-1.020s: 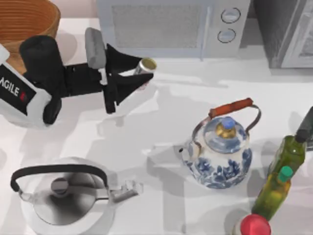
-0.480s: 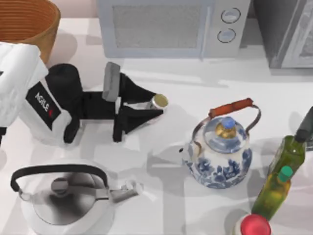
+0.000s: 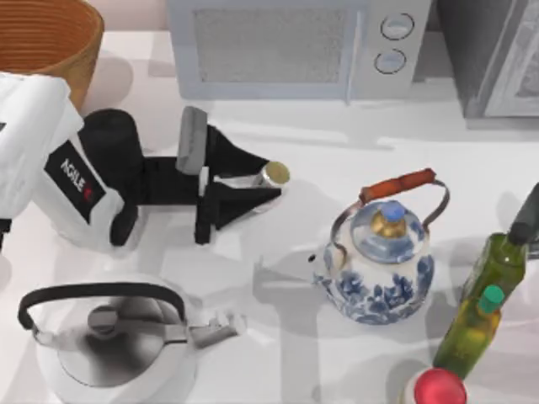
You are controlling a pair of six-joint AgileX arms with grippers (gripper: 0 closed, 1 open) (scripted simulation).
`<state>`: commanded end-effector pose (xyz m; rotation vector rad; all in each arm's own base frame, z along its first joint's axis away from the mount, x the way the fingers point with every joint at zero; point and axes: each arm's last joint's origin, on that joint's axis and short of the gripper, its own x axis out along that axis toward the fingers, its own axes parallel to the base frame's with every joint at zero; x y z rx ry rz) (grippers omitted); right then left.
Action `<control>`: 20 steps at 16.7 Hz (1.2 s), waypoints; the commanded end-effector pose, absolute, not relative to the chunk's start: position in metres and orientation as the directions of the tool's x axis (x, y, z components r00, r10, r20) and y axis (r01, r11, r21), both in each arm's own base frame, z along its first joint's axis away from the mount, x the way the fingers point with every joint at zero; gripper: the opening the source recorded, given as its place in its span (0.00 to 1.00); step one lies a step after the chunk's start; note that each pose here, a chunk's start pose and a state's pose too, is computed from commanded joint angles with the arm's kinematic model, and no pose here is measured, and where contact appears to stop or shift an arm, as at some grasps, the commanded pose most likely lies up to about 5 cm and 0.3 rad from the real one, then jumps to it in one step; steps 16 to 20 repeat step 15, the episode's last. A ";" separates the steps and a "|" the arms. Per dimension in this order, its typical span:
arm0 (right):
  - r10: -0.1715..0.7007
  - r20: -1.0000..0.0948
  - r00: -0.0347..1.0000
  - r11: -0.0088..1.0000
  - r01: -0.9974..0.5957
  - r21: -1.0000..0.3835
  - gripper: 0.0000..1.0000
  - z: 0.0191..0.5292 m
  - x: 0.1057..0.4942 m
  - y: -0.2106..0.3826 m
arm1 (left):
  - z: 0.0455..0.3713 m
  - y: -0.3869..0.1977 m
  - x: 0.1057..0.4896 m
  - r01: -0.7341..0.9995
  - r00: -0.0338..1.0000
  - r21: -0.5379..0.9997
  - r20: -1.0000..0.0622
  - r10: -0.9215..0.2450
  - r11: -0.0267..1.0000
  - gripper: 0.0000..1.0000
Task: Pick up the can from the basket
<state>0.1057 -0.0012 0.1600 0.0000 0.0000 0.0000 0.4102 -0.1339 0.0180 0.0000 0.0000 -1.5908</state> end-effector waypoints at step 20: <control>0.000 0.000 1.000 1.000 0.000 0.000 1.00 0.160 0.106 -0.001 | 0.018 -0.134 0.410 1.000 -0.020 0.000 0.000 -1.000 -0.020 1.00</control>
